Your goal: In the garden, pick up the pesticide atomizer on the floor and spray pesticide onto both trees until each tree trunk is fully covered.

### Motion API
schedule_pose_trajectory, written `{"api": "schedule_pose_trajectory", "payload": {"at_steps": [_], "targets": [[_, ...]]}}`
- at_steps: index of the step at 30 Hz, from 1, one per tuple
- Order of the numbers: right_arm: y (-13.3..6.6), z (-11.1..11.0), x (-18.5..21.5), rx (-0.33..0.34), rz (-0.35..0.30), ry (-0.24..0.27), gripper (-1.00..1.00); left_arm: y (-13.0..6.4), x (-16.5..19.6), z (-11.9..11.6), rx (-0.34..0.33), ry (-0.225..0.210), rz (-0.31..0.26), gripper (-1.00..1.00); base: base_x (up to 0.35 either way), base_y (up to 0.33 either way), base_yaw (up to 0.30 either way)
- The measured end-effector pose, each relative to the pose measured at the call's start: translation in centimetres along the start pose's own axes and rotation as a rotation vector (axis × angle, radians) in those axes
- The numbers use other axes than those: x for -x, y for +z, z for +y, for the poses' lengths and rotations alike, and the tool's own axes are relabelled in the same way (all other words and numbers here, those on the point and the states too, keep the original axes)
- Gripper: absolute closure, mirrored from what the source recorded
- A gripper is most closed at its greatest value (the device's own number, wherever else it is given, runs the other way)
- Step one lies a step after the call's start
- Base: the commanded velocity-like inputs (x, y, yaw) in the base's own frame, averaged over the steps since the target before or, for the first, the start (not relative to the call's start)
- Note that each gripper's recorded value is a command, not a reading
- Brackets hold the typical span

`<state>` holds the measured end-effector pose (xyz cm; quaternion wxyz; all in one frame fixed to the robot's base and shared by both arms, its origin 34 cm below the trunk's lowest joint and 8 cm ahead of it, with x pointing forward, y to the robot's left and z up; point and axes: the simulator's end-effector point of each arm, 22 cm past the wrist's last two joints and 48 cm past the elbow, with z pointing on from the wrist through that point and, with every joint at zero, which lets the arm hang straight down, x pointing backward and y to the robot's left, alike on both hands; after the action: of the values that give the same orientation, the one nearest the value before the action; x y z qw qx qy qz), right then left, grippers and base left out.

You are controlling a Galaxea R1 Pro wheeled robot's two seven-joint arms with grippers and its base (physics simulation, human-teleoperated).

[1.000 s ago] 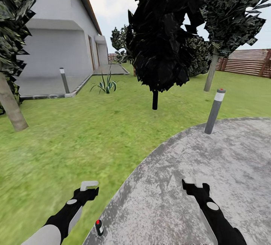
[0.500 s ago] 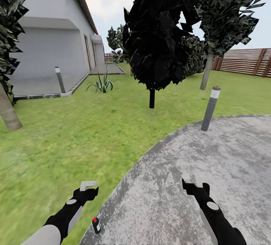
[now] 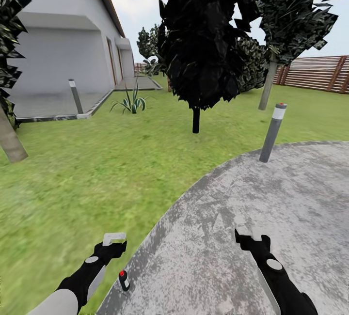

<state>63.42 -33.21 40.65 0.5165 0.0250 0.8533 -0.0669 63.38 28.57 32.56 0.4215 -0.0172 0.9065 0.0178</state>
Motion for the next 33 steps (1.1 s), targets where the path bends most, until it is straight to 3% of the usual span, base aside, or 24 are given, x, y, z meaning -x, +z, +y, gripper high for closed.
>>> {"api": "schedule_pose_trajectory", "payload": {"at_steps": [13,25,27,30,33], "targets": [[1.1,0.2,-4.1,0.001,0.073,-0.009,-1.00,1.5,-4.1,0.0,0.000,0.006,0.073,-1.00,0.000,0.000,-0.009],[1.8,0.4,-7.8,0.002,0.136,-0.017,-1.00,2.6,-7.9,0.0,0.001,0.010,0.135,-1.00,0.000,0.000,-0.165],[1.9,0.4,-8.4,0.003,0.146,-0.019,-1.00,2.8,-7.9,-0.1,0.000,0.012,0.110,-1.00,0.000,0.000,-0.108],[2.1,0.5,-9.1,0.004,0.159,-0.022,-1.00,3.0,-7.0,-0.1,0.000,0.013,0.024,-1.00,0.000,0.000,-0.034],[2.2,0.6,-9.9,0.005,0.171,-0.024,-1.00,3.2,-7.7,-0.1,0.000,0.014,0.018,-1.00,0.000,0.000,-0.012]]}}
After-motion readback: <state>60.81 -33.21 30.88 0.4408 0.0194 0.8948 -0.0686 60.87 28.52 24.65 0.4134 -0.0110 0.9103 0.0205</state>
